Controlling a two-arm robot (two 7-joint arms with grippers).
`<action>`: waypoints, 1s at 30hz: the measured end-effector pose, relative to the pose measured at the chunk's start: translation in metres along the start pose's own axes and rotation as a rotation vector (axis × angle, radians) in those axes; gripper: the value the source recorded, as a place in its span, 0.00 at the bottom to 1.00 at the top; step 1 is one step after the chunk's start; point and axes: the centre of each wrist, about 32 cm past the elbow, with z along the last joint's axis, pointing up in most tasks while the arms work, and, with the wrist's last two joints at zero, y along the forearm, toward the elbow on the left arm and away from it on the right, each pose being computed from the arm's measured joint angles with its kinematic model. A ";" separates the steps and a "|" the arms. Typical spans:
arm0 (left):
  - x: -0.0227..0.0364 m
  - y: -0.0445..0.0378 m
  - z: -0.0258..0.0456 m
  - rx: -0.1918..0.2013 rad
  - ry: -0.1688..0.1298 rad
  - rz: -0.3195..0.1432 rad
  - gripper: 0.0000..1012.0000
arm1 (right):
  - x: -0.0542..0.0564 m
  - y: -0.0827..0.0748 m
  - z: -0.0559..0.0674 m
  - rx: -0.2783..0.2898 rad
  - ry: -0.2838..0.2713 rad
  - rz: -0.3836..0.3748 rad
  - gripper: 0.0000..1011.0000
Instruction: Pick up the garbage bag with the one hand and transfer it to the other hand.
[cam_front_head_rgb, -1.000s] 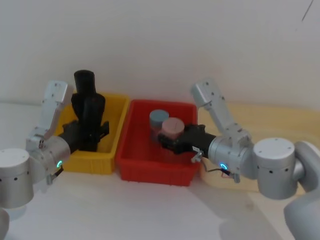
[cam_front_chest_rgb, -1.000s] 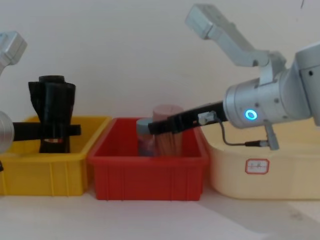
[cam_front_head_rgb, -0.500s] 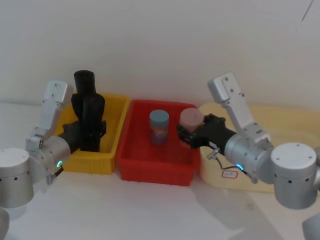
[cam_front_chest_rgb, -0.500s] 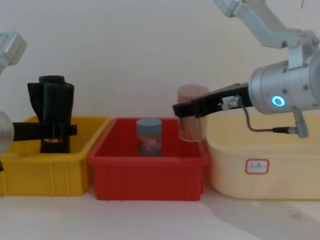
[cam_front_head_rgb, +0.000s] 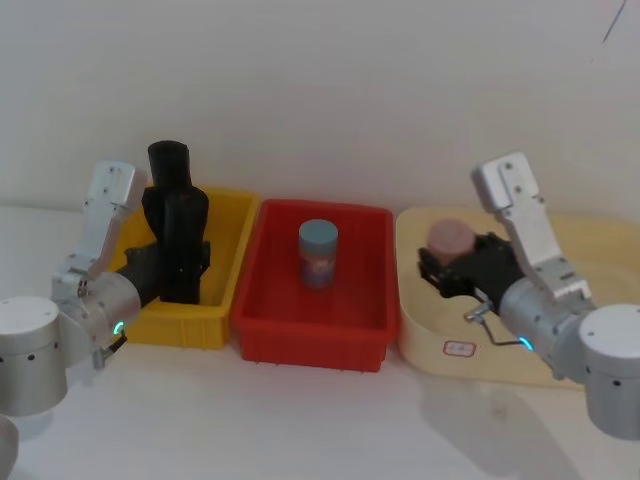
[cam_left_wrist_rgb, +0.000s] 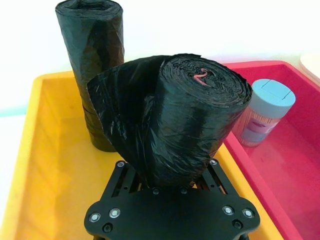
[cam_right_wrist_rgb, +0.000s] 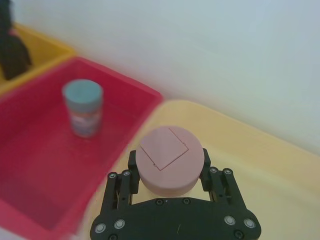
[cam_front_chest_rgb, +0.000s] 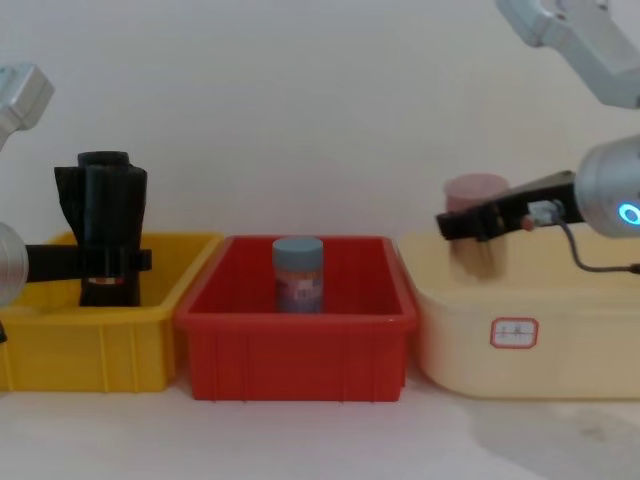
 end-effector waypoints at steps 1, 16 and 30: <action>0.0000 0.0000 0.0000 0.000 0.000 0.000 0.41 | 0.001 0.000 -0.001 -0.005 0.001 -0.012 0.65; 0.0000 0.0000 0.0000 0.000 0.000 0.000 0.41 | 0.031 0.005 -0.029 -0.116 0.047 -0.217 0.65; 0.0000 0.0000 0.0000 0.000 0.000 0.000 0.41 | 0.075 0.032 -0.054 -0.200 0.134 -0.387 0.91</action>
